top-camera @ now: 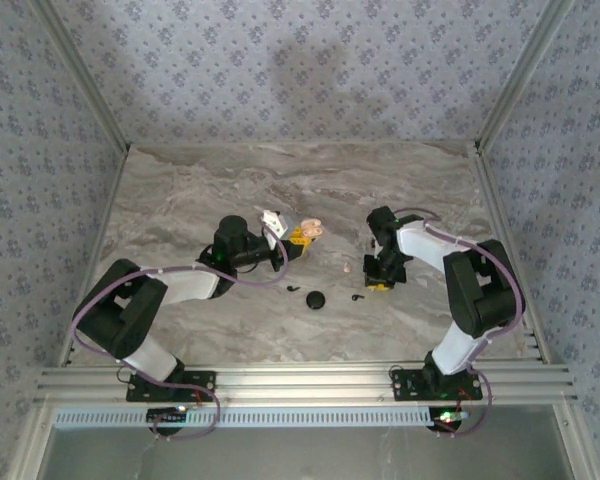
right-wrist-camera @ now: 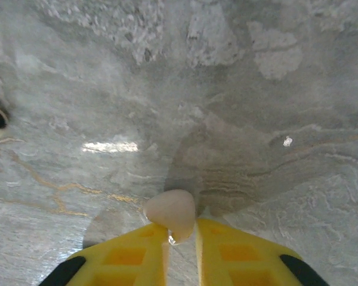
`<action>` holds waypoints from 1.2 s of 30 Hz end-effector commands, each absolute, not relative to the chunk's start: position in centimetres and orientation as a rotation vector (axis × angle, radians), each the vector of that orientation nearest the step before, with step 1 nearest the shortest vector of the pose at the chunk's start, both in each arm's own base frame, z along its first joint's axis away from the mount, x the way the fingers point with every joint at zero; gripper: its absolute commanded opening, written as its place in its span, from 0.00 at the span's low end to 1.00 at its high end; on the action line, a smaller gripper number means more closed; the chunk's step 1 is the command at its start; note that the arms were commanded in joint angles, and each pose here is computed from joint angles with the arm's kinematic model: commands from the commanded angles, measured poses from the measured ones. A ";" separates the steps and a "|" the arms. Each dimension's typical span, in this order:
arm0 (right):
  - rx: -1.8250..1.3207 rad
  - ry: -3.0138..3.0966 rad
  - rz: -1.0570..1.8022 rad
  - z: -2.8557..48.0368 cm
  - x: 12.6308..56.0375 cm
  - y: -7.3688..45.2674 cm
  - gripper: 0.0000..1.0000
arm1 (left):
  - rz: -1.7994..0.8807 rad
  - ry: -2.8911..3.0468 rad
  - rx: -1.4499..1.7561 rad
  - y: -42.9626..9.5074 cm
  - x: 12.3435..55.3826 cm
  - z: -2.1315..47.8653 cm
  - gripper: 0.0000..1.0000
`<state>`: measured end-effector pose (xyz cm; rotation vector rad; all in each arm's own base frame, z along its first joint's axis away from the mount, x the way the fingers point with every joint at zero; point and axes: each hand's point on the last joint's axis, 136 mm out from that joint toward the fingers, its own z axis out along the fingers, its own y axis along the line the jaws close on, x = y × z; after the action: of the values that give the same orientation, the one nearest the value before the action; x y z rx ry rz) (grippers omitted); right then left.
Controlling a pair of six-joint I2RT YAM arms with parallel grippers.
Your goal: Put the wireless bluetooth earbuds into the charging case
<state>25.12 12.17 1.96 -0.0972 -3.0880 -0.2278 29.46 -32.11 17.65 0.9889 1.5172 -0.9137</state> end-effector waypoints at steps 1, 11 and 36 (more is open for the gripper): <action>-0.079 -3.072 -0.173 2.9 25.1 11.5 0.26 | -0.893 1.450 0.986 -32.0 29.8 19.7 0.10; -0.214 -3.131 -0.107 6.9 26.1 10.7 0.33 | -0.892 1.441 0.983 -31.9 29.8 20.1 0.10; -0.259 -3.036 -0.123 1.4 27.5 12.4 0.36 | -0.898 1.446 0.965 -31.6 30.1 20.8 0.10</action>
<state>27.07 11.83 1.64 -0.2626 -3.0445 -0.0981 29.75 -31.65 18.27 0.9758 1.5099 -0.9036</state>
